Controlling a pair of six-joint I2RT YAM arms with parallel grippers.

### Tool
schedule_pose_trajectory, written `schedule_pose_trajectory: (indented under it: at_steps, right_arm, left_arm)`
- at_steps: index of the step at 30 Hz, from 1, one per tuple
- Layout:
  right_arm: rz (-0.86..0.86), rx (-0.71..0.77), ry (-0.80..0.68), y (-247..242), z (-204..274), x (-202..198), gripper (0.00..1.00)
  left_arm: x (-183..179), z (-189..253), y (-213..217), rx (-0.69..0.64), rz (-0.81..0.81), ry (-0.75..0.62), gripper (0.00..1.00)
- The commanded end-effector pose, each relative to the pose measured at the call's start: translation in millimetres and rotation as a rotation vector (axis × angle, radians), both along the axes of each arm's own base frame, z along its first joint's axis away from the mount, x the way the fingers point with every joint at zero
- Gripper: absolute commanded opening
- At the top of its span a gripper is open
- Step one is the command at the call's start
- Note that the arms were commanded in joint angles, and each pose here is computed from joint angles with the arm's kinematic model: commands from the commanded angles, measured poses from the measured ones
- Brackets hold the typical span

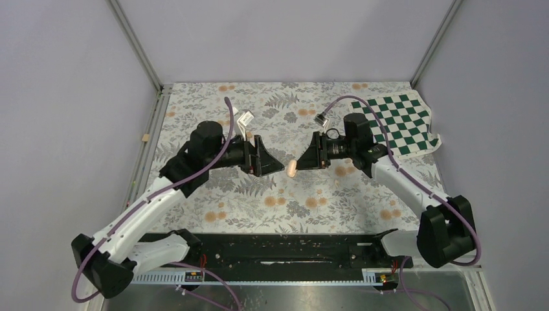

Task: Insert the wireless bluetooth earbuds into the charging case
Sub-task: Adjust the charging case.

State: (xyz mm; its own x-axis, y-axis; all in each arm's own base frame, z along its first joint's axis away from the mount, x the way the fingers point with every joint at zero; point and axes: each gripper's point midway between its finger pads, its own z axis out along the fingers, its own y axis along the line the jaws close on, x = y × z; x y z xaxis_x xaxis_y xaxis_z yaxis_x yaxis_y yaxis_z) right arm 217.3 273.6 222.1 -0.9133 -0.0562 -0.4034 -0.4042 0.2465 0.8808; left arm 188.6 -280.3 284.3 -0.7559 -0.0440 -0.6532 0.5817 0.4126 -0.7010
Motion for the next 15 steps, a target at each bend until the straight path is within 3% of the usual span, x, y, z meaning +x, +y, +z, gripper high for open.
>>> schedule_pose_trajectory:
  at_steps: [1, 10, 15]
  right_arm:
    - [-0.088, -0.074, 0.006, -6.7, 8.0, 1.4, 0.00]
    - [-0.148, -0.083, 0.011, -10.2, 25.0, 1.9, 0.00]
    - [-0.144, -0.072, 0.004, -9.9, 31.2, -0.3, 0.00]
  left_arm:
    - [5.1, 13.6, 4.0, 0.113, 0.097, -0.168, 0.84]
    - [20.5, 4.6, -9.3, 0.382, 0.300, -0.340, 0.77]
    - [21.0, -5.2, -19.0, 0.454, 0.306, -0.376, 0.77]
